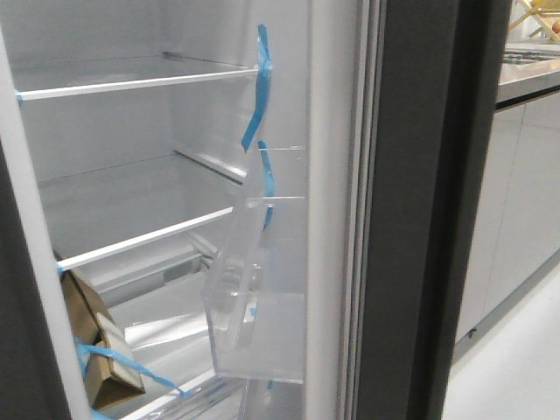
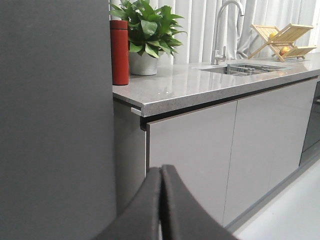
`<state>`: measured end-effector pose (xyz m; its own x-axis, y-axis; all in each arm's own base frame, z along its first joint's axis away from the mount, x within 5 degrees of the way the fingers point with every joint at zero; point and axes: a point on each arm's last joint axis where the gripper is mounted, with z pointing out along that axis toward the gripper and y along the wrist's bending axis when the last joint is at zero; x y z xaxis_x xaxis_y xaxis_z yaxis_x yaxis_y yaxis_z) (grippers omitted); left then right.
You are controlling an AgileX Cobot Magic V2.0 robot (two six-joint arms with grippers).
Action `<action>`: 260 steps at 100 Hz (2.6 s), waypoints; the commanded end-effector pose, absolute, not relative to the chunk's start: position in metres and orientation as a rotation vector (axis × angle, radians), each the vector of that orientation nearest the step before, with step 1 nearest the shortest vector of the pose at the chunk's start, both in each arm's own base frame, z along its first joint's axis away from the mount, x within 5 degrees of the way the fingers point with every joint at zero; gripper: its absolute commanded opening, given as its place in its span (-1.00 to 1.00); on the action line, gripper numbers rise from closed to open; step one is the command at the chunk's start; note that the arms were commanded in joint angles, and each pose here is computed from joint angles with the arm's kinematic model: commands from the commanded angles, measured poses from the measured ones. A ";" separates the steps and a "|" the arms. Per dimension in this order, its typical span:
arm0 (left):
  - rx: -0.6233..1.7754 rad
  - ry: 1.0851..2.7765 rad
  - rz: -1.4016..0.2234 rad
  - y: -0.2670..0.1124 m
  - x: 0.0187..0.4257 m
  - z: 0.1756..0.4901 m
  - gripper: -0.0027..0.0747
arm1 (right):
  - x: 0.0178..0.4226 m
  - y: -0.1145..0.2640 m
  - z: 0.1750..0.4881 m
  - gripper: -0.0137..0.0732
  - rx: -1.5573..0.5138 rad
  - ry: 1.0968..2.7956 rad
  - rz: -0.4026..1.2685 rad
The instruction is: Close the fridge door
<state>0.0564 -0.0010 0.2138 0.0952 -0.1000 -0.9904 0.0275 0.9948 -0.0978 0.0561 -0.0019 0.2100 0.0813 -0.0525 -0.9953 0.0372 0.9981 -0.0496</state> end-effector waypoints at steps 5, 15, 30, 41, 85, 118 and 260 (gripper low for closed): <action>-0.060 1.443 -0.102 -0.001 0.059 0.210 -0.99 | 0.055 -0.001 0.213 -0.86 -0.013 1.410 -0.069; -0.060 1.443 -0.102 -0.001 0.059 0.210 -0.99 | 0.055 -0.001 0.213 -0.86 -0.013 1.410 -0.069; -0.060 1.443 -0.102 -0.001 0.059 0.210 -0.99 | 0.055 -0.001 0.213 -0.86 -0.013 1.410 -0.069; -0.060 1.443 -0.102 -0.001 0.059 0.210 -0.99 | 0.055 -0.001 0.213 -0.86 -0.013 1.410 -0.069; -0.060 1.443 -0.102 -0.001 0.059 0.210 -0.99 | 0.055 -0.001 0.213 -0.86 -0.013 1.410 -0.069; -0.060 1.443 -0.102 -0.001 0.059 0.210 -0.99 | 0.055 -0.001 0.213 -0.86 -0.013 1.410 -0.069; -0.060 1.443 -0.102 -0.001 0.059 0.210 -0.99 | 0.056 -0.001 0.339 -0.86 -0.021 1.258 -0.060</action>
<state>0.0564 -0.0010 0.2138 0.0952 -0.1000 -0.9904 0.0275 0.9948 -0.0978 0.0580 -0.0020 0.3033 0.2027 -0.0565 -0.9776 0.0441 0.9978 -0.0486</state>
